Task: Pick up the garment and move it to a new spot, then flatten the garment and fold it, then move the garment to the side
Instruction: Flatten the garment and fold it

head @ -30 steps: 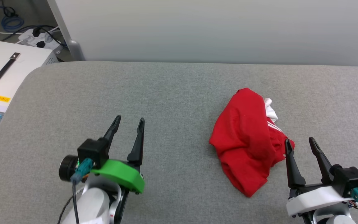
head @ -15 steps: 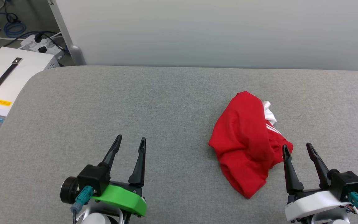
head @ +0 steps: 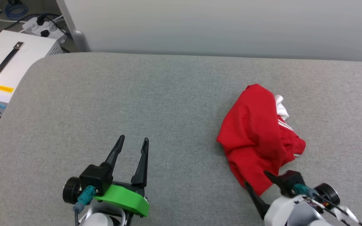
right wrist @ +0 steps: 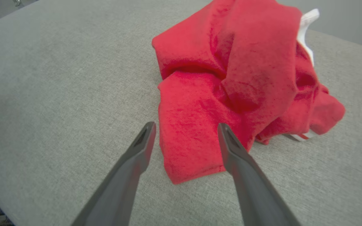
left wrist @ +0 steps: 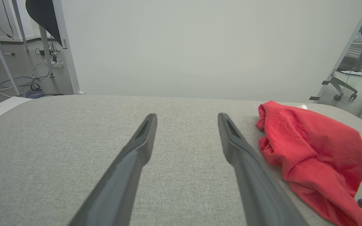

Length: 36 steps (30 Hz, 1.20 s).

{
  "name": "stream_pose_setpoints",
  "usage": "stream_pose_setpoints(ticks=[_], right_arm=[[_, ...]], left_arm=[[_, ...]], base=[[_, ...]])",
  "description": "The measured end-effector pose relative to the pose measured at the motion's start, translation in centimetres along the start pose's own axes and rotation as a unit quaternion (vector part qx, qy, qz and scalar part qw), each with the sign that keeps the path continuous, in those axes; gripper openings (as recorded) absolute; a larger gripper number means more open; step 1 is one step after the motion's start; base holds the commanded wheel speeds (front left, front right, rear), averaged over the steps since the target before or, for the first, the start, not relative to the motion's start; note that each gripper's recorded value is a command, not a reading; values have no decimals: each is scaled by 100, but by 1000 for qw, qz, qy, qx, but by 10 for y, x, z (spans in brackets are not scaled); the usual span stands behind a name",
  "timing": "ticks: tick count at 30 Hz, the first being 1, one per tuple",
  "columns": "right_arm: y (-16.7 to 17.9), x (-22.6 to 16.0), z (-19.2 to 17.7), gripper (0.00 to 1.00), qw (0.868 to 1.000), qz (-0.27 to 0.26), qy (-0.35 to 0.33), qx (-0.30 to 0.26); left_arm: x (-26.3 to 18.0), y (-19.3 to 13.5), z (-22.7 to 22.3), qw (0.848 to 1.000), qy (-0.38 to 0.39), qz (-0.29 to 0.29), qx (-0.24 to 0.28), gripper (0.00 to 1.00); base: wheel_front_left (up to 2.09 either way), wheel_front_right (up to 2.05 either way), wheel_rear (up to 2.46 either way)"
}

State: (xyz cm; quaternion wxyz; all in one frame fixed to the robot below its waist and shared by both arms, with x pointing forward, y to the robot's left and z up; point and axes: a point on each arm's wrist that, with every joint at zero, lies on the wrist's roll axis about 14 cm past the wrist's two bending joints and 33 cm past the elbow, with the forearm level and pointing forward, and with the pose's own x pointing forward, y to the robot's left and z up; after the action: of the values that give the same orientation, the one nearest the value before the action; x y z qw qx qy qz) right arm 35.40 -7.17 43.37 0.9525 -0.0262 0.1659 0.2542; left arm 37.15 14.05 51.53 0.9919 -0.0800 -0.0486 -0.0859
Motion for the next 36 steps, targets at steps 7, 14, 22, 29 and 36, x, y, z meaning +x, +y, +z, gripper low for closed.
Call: stream_pose_setpoints(ticks=[7,14,22,29,36], right_arm=[[6,24,-24,100,988,59,135,-57],[2,38,-54,100,965,76,239,-80],[10,51,-67,0,953,103,276,-74],[24,62,-31,0,965,120,222,-71],[63,83,69,0,977,172,88,-91]], left_arm=[[0,11,-5,1000,7,18,-2,100],[-3,27,-7,999,12,44,1,100],[-16,46,-11,997,21,77,-1,100],[-23,46,1,996,5,84,0,100],[-29,46,16,996,-19,88,3,100]], base=[[0,0,0],[0,0,0],[0,0,0],[0,0,0],[0,0,0]])
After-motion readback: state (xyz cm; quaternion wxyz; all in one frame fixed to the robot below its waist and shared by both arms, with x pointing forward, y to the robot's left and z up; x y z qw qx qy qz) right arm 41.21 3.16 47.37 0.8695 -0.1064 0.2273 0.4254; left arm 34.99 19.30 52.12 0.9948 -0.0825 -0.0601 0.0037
